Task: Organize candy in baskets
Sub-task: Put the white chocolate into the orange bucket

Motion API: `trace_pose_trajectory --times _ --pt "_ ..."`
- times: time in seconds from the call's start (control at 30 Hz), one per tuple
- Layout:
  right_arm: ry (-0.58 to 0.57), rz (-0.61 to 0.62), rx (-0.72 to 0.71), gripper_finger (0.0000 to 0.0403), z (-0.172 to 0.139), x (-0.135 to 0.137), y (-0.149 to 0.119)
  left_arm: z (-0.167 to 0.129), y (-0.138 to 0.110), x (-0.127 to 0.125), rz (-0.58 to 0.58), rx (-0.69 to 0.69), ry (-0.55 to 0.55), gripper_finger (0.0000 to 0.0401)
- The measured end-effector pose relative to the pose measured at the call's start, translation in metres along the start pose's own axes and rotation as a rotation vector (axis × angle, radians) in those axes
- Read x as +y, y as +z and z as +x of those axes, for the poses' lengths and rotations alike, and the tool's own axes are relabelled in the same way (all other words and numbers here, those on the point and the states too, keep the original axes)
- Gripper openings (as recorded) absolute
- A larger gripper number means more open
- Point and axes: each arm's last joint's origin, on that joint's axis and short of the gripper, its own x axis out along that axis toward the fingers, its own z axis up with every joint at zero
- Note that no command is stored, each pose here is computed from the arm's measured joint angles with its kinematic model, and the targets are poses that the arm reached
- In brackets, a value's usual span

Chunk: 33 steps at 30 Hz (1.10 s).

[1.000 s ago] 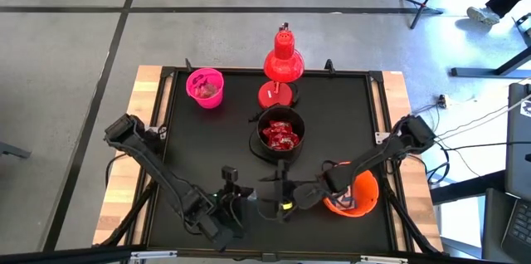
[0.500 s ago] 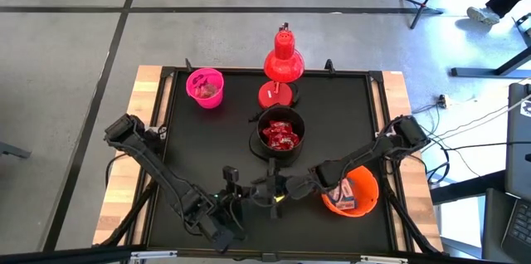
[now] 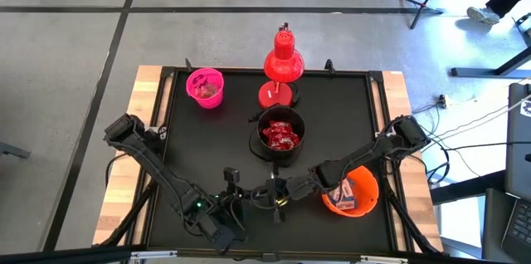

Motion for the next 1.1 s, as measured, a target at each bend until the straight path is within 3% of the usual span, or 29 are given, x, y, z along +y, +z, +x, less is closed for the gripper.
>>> trace_pose_trajectory --times 0.2,0.33,0.43,0.77,0.93,1.1 --pt "0.050 0.006 -0.012 0.0015 -0.005 0.002 0.007 -0.010 0.005 0.008 -0.030 -0.017 -0.031 0.0000" --pt "0.084 0.009 -0.026 0.0023 -0.014 0.003 0.019 -0.023 0.009 0.018 -0.069 -0.046 -0.046 0.0000" --pt "0.096 0.008 -0.034 0.0035 -0.026 0.006 0.030 -0.040 0.014 0.029 -0.107 -0.088 -0.051 0.0000" --pt "0.139 -0.020 0.014 0.0017 -0.075 0.021 0.058 -0.095 0.016 0.050 -0.156 -0.207 -0.085 0.0000" --pt "0.126 -0.044 0.028 0.0034 -0.102 0.034 0.066 -0.108 0.007 0.051 -0.143 -0.231 -0.045 0.0000" --pt "0.105 -0.062 0.052 0.0016 -0.128 0.040 0.072 -0.095 -0.023 0.049 -0.185 -0.192 -0.020 0.0000"
